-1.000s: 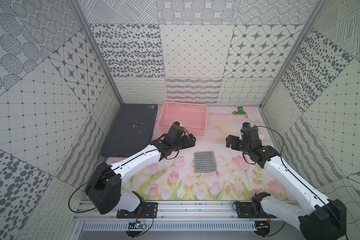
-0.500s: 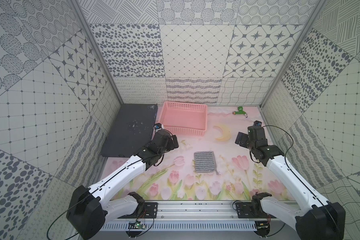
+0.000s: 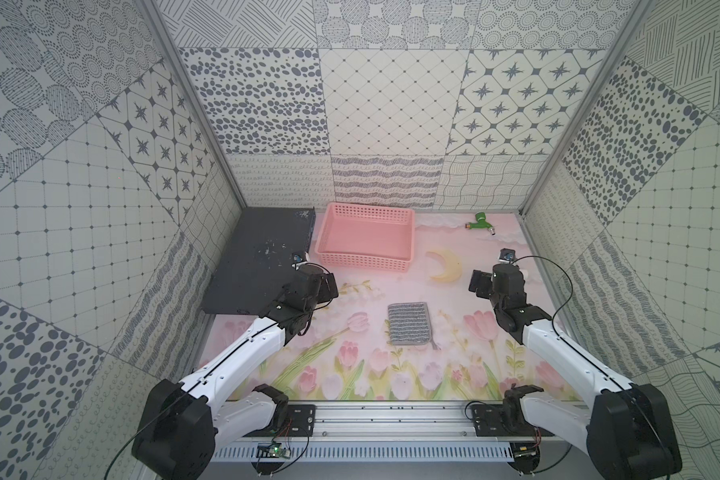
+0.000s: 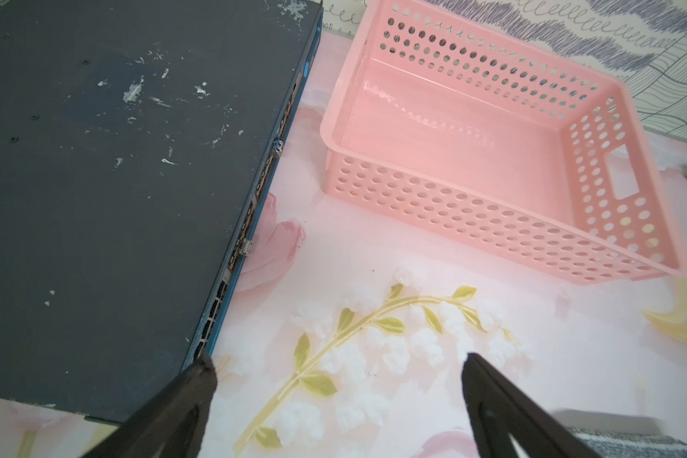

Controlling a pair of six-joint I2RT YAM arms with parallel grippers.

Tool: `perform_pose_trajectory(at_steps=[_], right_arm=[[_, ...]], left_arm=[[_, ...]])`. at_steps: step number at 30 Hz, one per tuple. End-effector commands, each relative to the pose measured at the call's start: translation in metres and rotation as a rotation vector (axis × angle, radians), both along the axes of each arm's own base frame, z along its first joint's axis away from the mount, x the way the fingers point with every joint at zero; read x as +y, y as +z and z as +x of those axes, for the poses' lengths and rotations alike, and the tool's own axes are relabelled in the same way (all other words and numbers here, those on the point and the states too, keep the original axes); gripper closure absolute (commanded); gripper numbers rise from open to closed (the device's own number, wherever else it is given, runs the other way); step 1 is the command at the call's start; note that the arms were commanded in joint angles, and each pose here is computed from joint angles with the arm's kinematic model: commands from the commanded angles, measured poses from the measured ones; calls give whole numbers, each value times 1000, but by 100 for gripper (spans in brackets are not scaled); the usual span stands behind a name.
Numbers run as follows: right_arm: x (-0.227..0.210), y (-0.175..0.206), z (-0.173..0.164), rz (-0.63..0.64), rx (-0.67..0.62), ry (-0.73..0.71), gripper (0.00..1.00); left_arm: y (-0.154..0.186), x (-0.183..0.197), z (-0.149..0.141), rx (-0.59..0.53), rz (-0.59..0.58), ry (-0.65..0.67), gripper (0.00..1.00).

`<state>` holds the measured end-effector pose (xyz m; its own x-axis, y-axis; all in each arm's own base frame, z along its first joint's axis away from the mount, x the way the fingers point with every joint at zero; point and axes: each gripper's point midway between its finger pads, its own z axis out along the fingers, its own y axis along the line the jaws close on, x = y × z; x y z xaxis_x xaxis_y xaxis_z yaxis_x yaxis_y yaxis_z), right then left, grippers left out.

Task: Fold the square dishcloth
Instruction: Reset both arms

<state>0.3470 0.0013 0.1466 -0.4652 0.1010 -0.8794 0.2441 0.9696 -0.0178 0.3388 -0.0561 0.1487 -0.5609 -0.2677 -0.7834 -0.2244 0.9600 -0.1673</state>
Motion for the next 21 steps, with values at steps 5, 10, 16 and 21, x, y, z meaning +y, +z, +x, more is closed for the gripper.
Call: perform_pose_trajectory(at_steps=[5, 10, 16, 21], right_arm=[[-18, 4, 15, -20, -172, -9, 3], [-25, -10, 20, 12, -202, -10, 3], [-19, -5, 29, 10, -302, 47, 3], [-11, -18, 35, -7, -324, 102, 3]], left_arm=[[7, 16, 22, -195, 56, -2, 1], [-1, 18, 25, -201, 104, -49, 1], [-10, 18, 25, -231, 100, -99, 1], [-15, 21, 24, -240, 95, -111, 1]])
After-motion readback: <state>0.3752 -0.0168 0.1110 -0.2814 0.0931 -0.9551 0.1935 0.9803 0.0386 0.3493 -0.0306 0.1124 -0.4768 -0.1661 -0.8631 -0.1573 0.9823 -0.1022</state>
